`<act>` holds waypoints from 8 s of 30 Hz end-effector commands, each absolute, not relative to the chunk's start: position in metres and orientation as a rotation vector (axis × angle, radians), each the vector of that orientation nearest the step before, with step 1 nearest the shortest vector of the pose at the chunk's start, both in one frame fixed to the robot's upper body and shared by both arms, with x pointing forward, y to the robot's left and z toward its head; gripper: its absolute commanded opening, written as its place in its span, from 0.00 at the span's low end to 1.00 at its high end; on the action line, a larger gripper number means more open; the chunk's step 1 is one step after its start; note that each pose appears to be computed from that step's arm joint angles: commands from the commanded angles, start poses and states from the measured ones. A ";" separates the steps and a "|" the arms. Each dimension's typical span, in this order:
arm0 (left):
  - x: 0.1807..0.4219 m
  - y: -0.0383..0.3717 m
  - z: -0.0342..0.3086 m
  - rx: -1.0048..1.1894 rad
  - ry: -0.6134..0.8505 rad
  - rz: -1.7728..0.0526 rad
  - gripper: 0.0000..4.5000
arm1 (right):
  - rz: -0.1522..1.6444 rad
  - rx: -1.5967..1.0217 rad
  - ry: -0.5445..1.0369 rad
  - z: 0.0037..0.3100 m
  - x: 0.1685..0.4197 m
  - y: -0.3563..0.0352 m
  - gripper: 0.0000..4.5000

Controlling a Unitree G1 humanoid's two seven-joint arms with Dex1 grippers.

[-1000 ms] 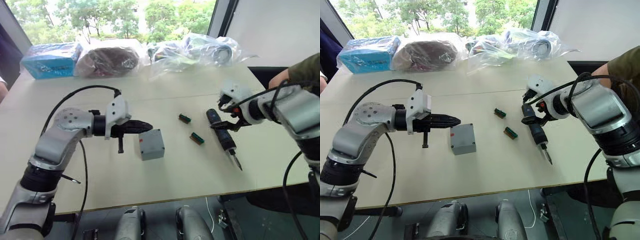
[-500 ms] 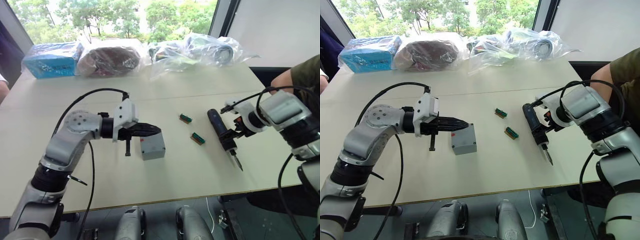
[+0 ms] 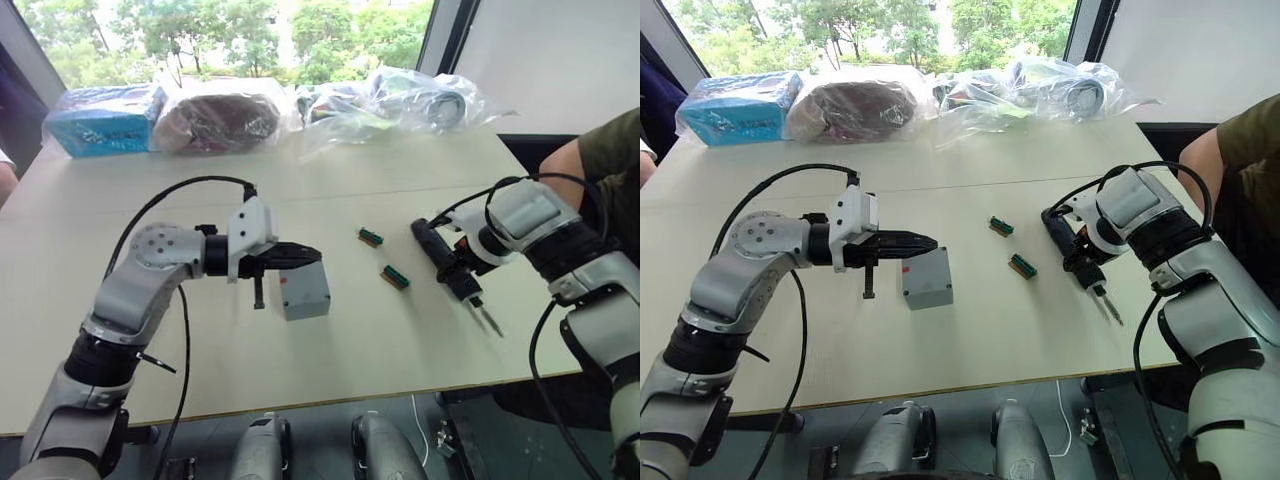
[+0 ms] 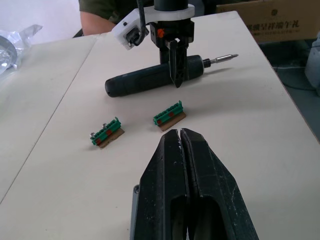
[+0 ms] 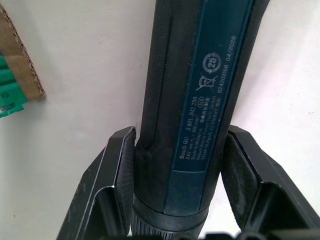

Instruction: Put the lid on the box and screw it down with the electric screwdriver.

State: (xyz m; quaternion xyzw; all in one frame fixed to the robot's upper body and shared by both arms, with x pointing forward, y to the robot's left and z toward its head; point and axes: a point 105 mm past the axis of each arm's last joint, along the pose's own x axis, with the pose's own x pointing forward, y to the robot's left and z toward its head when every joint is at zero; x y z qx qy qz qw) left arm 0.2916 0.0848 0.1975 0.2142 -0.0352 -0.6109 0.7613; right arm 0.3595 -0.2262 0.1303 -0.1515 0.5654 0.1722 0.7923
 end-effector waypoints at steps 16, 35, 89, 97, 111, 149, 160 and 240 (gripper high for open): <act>0.304 0.118 0.176 0.539 0.040 -1.245 0.00 | 0.748 -0.307 0.031 0.306 0.370 -0.112 0.42; 0.308 0.117 0.140 0.475 0.198 -1.273 0.00 | 0.954 -0.028 -0.449 0.277 0.309 -0.033 0.42; 0.313 0.105 0.125 0.481 0.205 -1.276 0.00 | 0.965 -0.126 -0.368 0.227 0.312 -0.037 0.42; 0.313 0.105 0.124 0.483 0.206 -1.276 0.00 | 0.962 -0.137 -0.371 0.230 0.314 -0.041 0.42; 0.314 0.106 0.126 0.485 0.202 -1.270 0.00 | 0.964 -0.171 -0.372 0.232 0.318 -0.046 0.42; 0.312 0.105 0.125 0.482 0.203 -1.272 0.00 | 1.055 -0.164 -0.139 0.190 0.318 -0.032 0.42; 0.311 0.104 0.123 0.478 0.206 -1.269 0.00 | 0.993 -0.183 0.128 0.149 0.327 -0.038 0.42; 0.277 0.096 0.225 0.522 -0.077 -1.384 0.00 | 0.327 -0.245 0.745 0.213 0.353 -0.221 0.42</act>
